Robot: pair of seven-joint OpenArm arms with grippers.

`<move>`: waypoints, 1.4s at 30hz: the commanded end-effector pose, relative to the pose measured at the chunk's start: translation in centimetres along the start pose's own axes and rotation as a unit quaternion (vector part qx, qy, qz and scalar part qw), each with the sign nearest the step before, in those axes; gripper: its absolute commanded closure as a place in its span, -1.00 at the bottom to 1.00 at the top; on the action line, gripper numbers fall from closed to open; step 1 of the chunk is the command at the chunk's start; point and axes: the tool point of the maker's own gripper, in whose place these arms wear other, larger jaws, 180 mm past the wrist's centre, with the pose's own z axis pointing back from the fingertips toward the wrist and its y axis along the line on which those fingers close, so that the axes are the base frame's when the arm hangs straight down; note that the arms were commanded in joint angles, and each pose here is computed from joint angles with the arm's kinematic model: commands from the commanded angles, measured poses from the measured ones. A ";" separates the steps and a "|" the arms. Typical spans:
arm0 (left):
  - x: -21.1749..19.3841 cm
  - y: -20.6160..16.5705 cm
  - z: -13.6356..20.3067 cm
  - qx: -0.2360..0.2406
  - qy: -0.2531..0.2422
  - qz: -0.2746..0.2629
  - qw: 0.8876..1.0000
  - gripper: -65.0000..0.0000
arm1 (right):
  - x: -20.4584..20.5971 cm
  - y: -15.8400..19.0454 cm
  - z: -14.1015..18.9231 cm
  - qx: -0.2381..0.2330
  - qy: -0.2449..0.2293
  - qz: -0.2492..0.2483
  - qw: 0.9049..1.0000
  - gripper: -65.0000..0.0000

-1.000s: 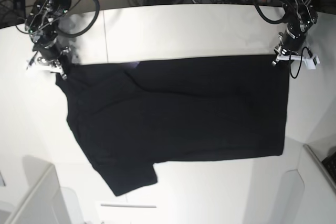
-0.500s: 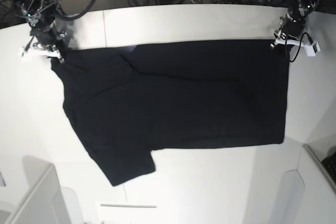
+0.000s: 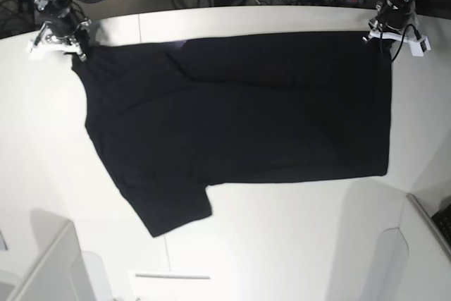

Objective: Fold the T-shirt properly
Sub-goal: 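Pull the shoulders further back and lay the shirt flat, then open both grippers and release the shoulders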

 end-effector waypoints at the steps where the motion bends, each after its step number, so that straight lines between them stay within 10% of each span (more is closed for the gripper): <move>1: 0.6 0.1 0.5 -0.001 -0.011 -0.007 1.000 1.00 | 1.2 0.5 0.6 0.009 -0.018 0.009 1.000 1.00; 37: -1.4 1.7 2.1 0.019 0.016 -0.019 1.000 1.00 | -1.7 -2.8 2.8 -0.032 0.007 0.005 0.999 1.00; 42: -1.3 1.7 2.1 0.020 0.014 -0.019 1.000 0.03 | -0.1 -2.9 4.1 -0.037 -0.027 -0.004 0.999 0.31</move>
